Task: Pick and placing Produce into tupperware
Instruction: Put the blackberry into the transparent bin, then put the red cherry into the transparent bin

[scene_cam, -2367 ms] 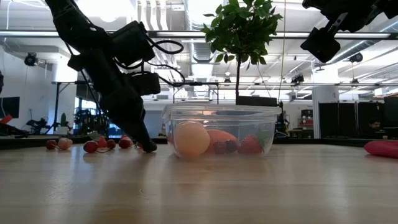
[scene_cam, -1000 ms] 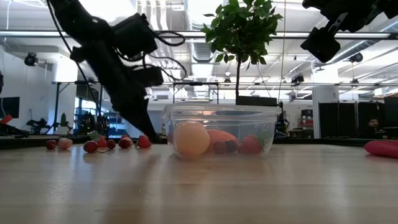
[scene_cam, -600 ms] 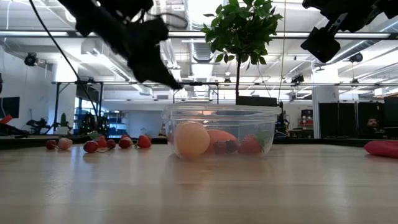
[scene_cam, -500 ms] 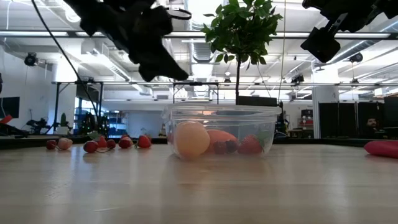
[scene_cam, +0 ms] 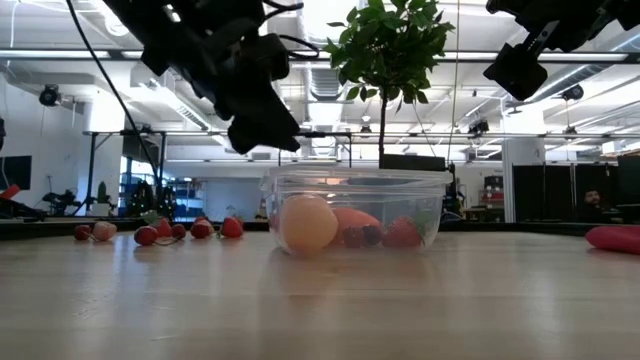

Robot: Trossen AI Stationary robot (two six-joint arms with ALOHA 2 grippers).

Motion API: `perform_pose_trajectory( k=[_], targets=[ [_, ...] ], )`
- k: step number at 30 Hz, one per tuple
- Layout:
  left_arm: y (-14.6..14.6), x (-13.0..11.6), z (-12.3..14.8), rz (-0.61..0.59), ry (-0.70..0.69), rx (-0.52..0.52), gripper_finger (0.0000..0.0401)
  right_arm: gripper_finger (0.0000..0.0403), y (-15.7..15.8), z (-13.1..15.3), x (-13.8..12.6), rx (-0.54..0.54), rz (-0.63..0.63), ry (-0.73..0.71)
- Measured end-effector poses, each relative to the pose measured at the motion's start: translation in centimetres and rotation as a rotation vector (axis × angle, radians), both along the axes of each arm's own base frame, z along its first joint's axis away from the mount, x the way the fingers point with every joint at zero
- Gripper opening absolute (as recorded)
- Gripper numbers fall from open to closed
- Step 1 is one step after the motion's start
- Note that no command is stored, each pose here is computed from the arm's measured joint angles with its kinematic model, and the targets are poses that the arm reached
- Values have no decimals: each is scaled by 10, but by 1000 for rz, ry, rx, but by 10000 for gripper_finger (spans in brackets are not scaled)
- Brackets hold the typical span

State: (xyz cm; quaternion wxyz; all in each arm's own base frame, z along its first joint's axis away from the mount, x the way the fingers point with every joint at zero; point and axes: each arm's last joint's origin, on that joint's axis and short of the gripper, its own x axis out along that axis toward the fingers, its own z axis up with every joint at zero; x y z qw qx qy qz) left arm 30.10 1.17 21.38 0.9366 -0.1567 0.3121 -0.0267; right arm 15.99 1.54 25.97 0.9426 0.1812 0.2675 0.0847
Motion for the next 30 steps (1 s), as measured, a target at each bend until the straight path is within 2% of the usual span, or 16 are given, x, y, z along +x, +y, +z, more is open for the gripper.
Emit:
perform_pose_trajectory(
  k=[4, 8, 13, 17, 21, 25, 30],
  targets=[
    [0, -5, -2, 3, 55, -6, 214, 304, 0, 0, 0, 0, 0, 0],
    [-1, -24, 0, -16, 183, 9, 236, 309, 0, 0, 0, 0, 0, 0],
    [-2, -64, 8, 4, 406, 53, 230, 310, 0, 0, 0, 0, 0, 0],
    [-1, -85, 12, 55, 457, 113, 221, 306, 0, 0, 0, 0, 0, 0],
    [-1, -93, 4, 66, 477, 125, 213, 304, 0, 0, 0, 0, 0, 0],
    [-1, -94, -17, 50, 543, 132, 212, 308, 0, 0, 0, 0, 0, 0],
    [-1, -88, -33, 44, 618, 118, 212, 311, 0, 0, 0, 0, 0, 0]
  ],
)
